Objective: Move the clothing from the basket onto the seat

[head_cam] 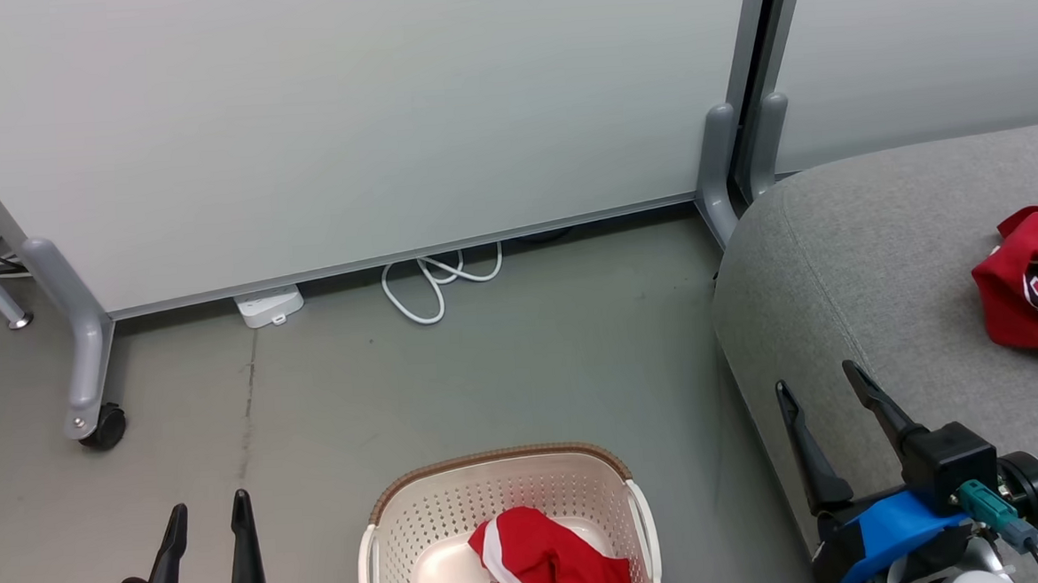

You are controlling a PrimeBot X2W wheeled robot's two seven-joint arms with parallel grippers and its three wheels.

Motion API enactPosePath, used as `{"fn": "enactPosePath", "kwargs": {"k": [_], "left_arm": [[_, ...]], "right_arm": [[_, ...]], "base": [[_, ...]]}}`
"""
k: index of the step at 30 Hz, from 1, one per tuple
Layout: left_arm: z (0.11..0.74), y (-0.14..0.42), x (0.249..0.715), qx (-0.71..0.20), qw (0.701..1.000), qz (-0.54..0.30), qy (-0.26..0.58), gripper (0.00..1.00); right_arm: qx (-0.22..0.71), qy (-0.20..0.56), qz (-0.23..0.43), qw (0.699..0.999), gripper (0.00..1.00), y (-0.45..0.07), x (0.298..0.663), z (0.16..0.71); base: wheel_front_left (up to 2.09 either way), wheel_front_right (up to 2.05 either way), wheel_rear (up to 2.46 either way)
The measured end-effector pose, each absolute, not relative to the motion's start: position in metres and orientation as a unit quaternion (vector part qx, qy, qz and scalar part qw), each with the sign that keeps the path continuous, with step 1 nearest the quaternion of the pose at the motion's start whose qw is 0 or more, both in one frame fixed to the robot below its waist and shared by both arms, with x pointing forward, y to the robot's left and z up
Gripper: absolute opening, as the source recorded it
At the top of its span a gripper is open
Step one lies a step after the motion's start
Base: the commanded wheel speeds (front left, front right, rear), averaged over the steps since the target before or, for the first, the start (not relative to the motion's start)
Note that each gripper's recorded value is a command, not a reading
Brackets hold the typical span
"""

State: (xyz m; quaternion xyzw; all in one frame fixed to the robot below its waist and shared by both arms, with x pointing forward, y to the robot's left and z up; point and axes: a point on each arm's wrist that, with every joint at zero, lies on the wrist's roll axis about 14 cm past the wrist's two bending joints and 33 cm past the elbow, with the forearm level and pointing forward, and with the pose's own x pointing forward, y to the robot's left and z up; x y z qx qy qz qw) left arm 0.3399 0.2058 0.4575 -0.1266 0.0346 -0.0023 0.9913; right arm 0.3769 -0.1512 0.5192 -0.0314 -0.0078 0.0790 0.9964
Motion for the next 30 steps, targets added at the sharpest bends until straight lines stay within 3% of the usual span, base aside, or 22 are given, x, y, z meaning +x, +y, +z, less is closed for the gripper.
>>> {"fn": "enactPosePath", "kwargs": {"k": [9,18,30], "left_arm": [[0.443,0.198,0.348,-0.120,0.991,-0.019,0.061,1.00],[0.401,0.172,0.391,-0.112,0.982,-0.075,0.130,1.00],[0.288,0.115,0.450,-0.082,0.939,-0.199,0.270,1.00]], "right_arm": [[-0.029,-0.003,0.079,0.996,1.00,-0.151,0.378,0.515],[-0.044,-0.020,0.085,0.995,1.00,-0.148,0.414,0.523],[-0.059,-0.014,0.071,0.996,1.00,-0.167,0.470,0.498]], "base": [[0.00,0.00,0.00],[0.00,0.00,0.00],[0.00,0.00,0.00]]}}
